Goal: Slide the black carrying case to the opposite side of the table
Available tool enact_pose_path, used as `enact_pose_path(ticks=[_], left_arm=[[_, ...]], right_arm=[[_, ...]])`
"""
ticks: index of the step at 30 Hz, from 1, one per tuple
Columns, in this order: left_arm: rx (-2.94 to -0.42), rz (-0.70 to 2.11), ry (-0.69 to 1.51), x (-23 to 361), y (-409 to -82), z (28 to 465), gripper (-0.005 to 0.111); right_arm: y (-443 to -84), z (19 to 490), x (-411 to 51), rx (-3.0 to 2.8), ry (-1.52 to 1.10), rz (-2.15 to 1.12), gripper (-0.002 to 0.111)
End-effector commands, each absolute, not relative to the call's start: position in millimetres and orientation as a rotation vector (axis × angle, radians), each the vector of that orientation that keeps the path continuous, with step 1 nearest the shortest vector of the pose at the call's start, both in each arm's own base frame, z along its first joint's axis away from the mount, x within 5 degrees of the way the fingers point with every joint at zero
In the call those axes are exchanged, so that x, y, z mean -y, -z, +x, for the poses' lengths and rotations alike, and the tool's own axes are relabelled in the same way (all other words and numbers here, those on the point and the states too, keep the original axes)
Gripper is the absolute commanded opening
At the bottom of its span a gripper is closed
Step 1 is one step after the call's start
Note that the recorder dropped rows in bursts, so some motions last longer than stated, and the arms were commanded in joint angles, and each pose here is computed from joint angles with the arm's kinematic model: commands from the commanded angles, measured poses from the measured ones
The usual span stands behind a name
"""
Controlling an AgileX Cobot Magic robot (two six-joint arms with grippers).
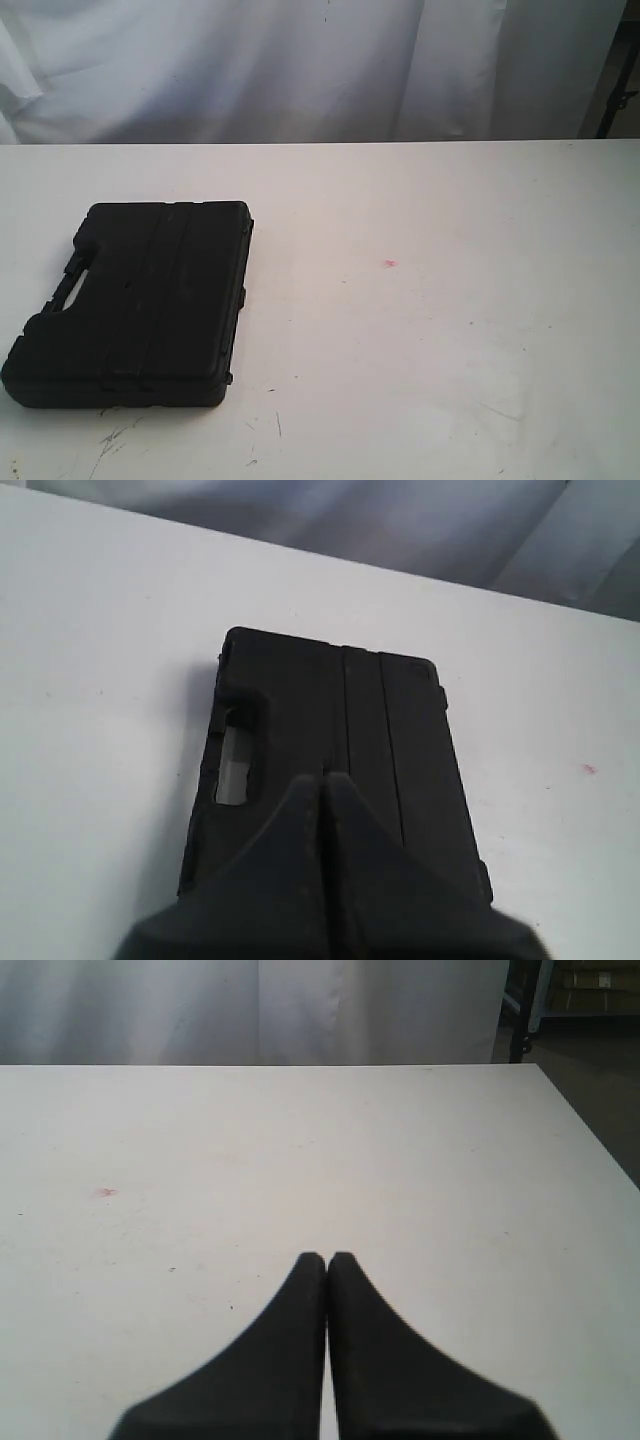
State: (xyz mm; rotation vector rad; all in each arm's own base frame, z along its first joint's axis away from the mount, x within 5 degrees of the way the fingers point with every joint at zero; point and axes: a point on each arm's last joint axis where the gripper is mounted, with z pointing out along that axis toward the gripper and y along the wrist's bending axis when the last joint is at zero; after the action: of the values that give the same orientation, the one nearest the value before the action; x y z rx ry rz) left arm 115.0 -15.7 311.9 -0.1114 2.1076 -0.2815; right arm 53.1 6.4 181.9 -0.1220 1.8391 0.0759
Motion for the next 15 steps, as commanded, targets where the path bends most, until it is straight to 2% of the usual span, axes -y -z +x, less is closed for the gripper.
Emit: enact_pose_path(ticks=[1,8,15], left_arm=[[-2.010,-0.006,0.155,10,-320,99,0.000],[-1.933,0.064,0.014,4,-326,83,0.000],[-1.935,0.074,-0.007,3,-304,90,0.000]], right_arm=[[-182,53,-6,-1.823,-0.065,-0.120,0.000],[-182,53,-6,-1.823,-0.065,-0.120,0.000],[-182,53,-6,-1.823,-0.065,-0.120,0.000]])
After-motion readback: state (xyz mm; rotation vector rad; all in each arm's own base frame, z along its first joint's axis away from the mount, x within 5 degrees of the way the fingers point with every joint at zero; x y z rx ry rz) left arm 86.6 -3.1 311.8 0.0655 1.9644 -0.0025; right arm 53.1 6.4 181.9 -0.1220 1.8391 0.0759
